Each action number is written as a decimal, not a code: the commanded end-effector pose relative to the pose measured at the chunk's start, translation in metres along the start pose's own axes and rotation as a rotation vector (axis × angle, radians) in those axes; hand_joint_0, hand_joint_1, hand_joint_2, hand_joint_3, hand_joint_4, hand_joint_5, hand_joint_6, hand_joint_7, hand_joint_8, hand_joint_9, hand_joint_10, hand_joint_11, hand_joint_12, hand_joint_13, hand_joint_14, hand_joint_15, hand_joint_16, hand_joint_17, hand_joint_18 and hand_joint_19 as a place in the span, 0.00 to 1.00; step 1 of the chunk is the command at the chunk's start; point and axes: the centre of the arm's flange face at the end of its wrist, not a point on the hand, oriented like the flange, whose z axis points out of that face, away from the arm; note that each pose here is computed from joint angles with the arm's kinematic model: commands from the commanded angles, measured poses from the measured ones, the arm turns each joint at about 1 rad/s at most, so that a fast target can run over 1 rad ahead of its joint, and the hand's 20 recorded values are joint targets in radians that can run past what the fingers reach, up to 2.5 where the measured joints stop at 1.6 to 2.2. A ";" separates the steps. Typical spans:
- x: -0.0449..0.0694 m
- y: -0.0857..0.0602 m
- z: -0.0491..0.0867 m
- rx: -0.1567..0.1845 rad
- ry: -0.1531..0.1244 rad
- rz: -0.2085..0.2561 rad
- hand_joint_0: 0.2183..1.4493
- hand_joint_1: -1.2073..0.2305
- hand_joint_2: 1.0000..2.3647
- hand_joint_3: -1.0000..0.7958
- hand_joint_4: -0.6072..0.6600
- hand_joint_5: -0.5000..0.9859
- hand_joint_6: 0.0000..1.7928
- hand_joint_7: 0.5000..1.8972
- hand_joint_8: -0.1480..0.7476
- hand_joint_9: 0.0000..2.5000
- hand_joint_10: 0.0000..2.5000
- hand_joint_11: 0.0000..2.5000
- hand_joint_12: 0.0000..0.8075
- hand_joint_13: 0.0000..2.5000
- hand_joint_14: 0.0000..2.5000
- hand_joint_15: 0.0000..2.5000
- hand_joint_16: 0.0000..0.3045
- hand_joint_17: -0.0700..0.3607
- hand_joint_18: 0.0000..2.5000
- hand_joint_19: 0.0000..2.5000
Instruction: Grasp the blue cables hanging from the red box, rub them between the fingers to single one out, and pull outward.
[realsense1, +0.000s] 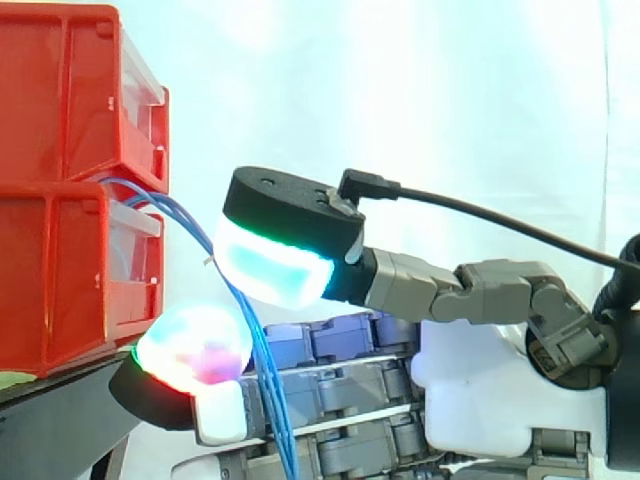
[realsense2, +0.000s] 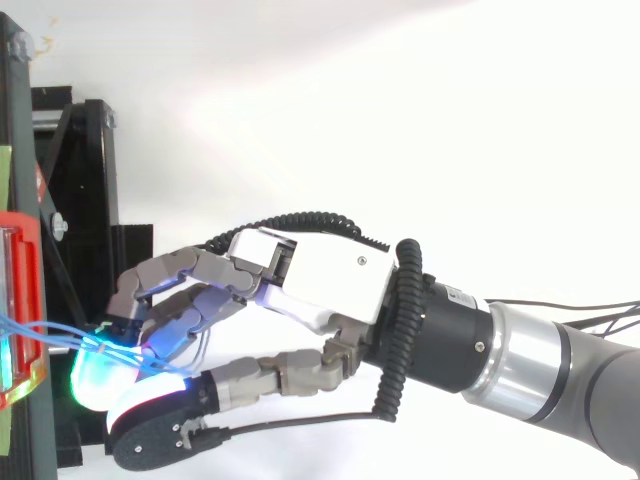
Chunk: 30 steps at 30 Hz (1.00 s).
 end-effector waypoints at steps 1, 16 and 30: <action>0.002 0.008 0.002 0.018 -0.001 -0.008 0.28 0.35 0.00 0.32 0.57 0.23 0.47 0.29 0.41 0.40 0.01 0.25 0.37 0.32 0.01 0.22 0.13 0.37 0.24 0.20; -0.001 0.009 0.001 0.038 -0.005 -0.001 0.28 0.36 0.00 0.32 0.57 0.23 0.48 0.27 0.42 0.40 0.01 0.26 0.37 0.33 0.01 0.23 0.13 0.38 0.24 0.21; -0.028 0.018 -0.006 0.167 0.009 0.015 0.27 0.40 0.00 0.32 0.58 0.25 0.42 0.32 0.41 0.42 0.01 0.26 0.38 0.33 0.01 0.23 0.14 0.38 0.25 0.21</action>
